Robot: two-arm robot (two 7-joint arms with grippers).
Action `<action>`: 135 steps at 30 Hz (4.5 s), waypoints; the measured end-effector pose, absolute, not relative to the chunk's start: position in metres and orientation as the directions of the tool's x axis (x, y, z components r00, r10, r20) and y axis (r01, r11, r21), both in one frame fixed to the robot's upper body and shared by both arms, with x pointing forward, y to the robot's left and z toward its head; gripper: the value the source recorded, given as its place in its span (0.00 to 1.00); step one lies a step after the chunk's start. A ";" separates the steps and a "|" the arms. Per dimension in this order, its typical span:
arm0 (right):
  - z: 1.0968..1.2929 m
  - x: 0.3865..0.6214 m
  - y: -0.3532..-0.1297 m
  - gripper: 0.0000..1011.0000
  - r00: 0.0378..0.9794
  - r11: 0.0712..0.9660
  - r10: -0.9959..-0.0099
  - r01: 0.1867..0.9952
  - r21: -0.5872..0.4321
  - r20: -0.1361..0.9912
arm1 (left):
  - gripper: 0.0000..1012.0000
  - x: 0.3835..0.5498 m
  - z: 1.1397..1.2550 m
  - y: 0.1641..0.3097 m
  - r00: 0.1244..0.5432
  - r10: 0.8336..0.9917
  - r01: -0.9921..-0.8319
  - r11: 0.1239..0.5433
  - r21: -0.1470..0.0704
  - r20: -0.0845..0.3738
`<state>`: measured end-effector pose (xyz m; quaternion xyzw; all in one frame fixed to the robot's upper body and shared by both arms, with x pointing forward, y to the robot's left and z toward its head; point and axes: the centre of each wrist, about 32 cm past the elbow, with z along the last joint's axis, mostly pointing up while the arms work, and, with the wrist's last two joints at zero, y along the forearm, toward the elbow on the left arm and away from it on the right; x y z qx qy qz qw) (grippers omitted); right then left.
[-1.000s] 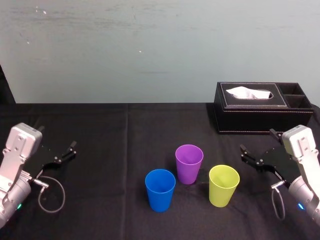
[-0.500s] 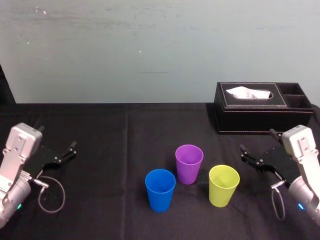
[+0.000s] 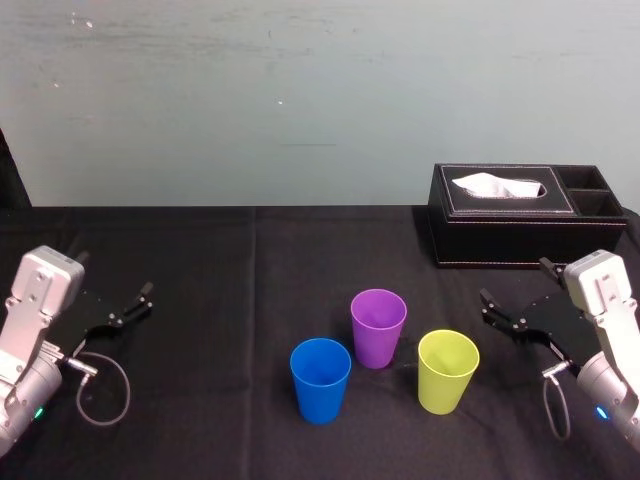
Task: Stack the three plastic cups sequentially using one hand.
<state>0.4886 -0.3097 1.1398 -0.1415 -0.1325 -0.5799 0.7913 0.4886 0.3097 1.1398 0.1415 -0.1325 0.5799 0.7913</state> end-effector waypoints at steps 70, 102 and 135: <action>1.177 0.380 -0.320 0.99 0.510 0.450 -0.855 0.819 -0.356 0.090 | 0.99 0.489 1.140 0.310 0.292 0.880 -0.955 0.287 0.070 0.374; 1.155 0.423 -0.281 0.99 0.513 0.454 -0.853 0.822 -0.343 0.100 | 0.99 0.489 1.140 0.310 0.292 0.880 -0.955 0.287 0.070 0.374; 1.146 0.449 -0.260 0.99 0.511 0.462 -0.855 0.828 -0.318 0.088 | 0.99 0.489 1.140 0.310 0.292 0.880 -0.955 0.287 0.070 0.374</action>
